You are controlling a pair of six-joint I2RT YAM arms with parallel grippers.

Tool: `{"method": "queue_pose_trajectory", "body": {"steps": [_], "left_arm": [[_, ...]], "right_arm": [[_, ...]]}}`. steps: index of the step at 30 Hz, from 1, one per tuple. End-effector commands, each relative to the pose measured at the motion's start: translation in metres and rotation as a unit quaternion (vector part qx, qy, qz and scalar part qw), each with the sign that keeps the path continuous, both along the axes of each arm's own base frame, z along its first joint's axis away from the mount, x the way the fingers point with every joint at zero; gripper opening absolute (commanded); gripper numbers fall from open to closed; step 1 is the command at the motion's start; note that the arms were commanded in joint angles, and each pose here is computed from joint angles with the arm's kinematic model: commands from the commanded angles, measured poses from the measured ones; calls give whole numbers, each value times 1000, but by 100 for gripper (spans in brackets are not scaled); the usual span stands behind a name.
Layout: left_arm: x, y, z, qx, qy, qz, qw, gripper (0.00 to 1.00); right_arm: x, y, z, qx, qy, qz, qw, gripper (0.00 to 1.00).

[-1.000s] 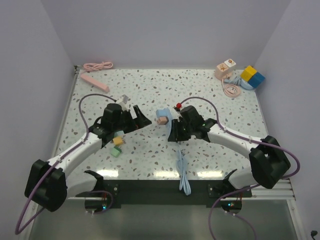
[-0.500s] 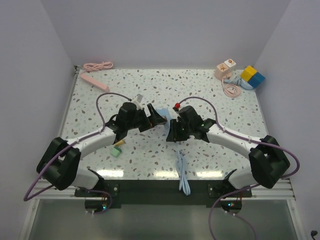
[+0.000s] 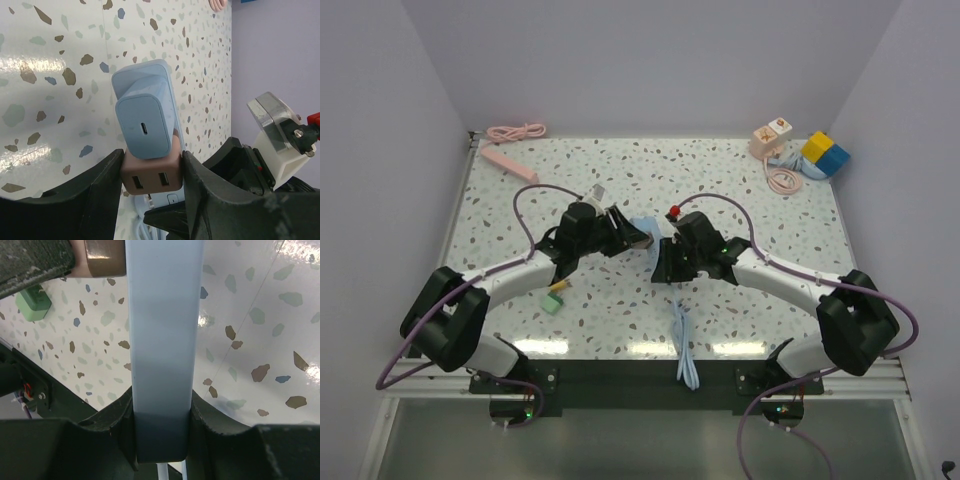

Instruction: Pull the plug off the socket

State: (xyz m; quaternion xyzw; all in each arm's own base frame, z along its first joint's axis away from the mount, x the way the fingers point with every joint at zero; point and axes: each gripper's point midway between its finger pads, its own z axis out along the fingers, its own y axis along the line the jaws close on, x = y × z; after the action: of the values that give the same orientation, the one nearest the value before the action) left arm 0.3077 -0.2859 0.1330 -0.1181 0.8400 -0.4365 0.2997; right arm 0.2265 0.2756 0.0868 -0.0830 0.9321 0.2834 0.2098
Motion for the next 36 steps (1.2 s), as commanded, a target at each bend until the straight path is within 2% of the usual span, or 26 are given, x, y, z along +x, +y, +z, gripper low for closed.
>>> {"method": "queue_pose_trajectory", "body": {"steps": [1, 2, 3, 4, 10, 20, 26, 29, 30, 31, 34, 36], "left_arm": [[9, -3, 17, -16, -30, 7, 999, 24], [7, -1, 15, -12, -27, 10, 1000, 19], [6, 4, 18, -11, -31, 17, 999, 7], [4, 7, 17, -6, -30, 20, 999, 1], [-16, 41, 35, -16, -41, 54, 998, 0], [-51, 78, 59, -34, -29, 82, 996, 0], [-47, 93, 61, -26, -2, 138, 990, 0], [-41, 81, 69, -48, -20, 116, 992, 0], [-39, 76, 70, -46, -26, 100, 994, 0], [-38, 68, 67, -44, -24, 78, 996, 0], [-32, 36, 67, -56, -28, -3, 998, 0], [-29, 26, 64, -57, -26, -20, 998, 0]], "right_arm": [[22, 21, 36, 49, -49, -5, 998, 0], [23, 19, 34, 45, -48, -17, 998, 0], [28, 9, 27, 28, -46, -50, 997, 0], [32, 2, 23, 16, -43, -73, 996, 0], [52, -54, -10, -29, 4, -209, 977, 0], [67, -64, 15, -38, -46, -208, 976, 0], [71, -68, 20, -49, -54, -215, 974, 0], [68, -50, 26, -13, -52, -178, 982, 0], [73, -36, 33, 18, -77, -144, 986, 0], [60, -15, 38, 61, -64, -85, 992, 0], [47, 9, 46, 97, -67, -13, 993, 0], [43, 14, 49, 105, -75, 2, 992, 14]]}}
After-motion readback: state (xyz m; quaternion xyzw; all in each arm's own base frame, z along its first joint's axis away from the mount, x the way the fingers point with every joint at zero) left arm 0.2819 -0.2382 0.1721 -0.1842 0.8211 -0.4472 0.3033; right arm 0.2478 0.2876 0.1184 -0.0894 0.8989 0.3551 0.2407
